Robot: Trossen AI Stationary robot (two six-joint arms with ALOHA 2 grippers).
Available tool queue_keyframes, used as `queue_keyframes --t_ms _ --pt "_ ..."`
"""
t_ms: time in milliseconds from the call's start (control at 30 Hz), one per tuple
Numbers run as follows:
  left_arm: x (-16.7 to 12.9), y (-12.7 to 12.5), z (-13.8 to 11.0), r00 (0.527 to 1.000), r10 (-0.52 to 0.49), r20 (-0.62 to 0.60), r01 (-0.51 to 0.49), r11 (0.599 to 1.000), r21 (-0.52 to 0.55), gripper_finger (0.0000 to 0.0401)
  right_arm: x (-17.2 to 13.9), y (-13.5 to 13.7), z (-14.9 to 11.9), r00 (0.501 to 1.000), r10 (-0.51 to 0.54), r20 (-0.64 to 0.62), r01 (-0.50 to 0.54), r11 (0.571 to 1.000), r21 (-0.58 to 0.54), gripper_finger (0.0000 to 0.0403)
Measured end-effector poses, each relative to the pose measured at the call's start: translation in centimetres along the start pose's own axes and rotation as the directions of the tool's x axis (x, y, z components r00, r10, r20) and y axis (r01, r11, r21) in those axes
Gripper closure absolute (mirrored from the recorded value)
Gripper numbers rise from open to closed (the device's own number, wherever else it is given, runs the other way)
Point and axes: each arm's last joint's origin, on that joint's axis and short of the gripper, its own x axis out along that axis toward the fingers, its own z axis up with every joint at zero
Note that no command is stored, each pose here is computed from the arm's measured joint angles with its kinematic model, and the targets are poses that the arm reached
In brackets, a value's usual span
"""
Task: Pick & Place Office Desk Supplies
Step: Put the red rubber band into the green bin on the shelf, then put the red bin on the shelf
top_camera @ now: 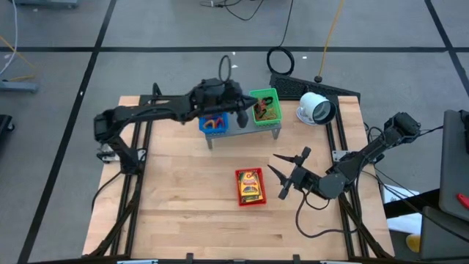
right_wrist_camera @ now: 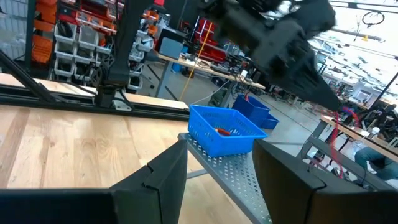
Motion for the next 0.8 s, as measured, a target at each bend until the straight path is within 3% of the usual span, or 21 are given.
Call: queue_keyframes --t_ms 267,533,800 --pt "3.9 1.3 -0.8 0.998 0.028 -0.058 -0.027 0.999 0.016 0.0398 0.0 0.1 -0.3 1.0 0.004 -0.016 -0.004 1.0 -0.013 0.0232" --pt "4.4 3.2 -1.2 0.994 0.081 -0.079 -0.08 0.997 0.018 0.038 0.0 0.2 -0.6 0.999 0.008 -0.033 -0.009 1.0 -0.018 0.0232" --pt "3.9 4.0 -1.2 0.99 -0.068 -0.124 0.066 0.998 -0.02 0.0327 0.0 0.4 -1.0 0.997 0.07 -0.043 -0.071 0.997 -0.016 0.0232"
